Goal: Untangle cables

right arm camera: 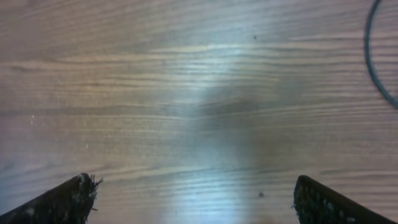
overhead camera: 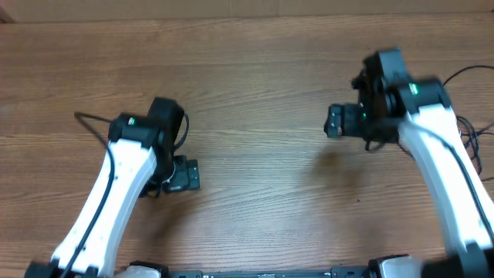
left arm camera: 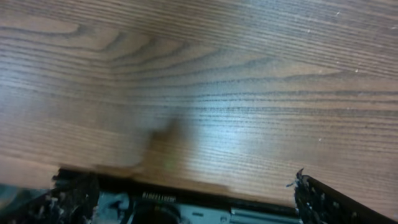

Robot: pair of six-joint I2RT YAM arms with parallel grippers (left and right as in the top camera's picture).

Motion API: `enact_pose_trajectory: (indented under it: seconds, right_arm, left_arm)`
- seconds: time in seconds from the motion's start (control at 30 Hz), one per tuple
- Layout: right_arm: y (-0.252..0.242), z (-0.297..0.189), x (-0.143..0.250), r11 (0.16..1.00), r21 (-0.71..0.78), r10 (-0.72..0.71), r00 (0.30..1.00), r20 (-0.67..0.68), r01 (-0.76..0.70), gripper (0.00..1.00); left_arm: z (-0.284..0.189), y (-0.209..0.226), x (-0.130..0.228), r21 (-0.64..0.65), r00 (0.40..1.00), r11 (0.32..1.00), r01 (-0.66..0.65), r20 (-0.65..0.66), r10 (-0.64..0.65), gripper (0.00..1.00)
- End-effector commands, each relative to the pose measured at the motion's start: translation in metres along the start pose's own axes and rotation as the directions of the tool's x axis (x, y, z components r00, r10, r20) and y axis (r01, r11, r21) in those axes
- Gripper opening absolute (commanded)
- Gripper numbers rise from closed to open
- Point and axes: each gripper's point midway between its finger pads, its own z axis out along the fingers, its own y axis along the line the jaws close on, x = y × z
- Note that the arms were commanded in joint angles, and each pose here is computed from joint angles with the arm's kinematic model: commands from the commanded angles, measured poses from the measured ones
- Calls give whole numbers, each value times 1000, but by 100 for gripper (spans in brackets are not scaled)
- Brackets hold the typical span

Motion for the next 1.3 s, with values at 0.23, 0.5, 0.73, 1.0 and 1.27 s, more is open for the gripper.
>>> enact_pose_trajectory:
  seconds: [0.23,0.5,0.73,1.0,1.27]
  right_arm:
    - [-9,-86,24,997,-69,13,854,520,26,100]
    - [-6,-116,25,995,-93,20,785,619,48,100]
    - [-6,-109,23,995,-88,18,800,600,44,100]
    - [-7,-98,20,996,-81,16,822,569,36,100]
    - [-8,-79,15,997,-68,14,858,514,24,100]
  left_arm:
    - [-81,20,7,238,769,971,4,620,-156,99]
    - [-120,30,23,317,614,948,-41,756,-226,100]
    - [-109,32,29,298,654,954,-27,728,-208,100]
    - [-104,33,33,289,670,957,-22,715,-201,99]
    - [-104,33,33,289,669,957,-22,715,-201,100]
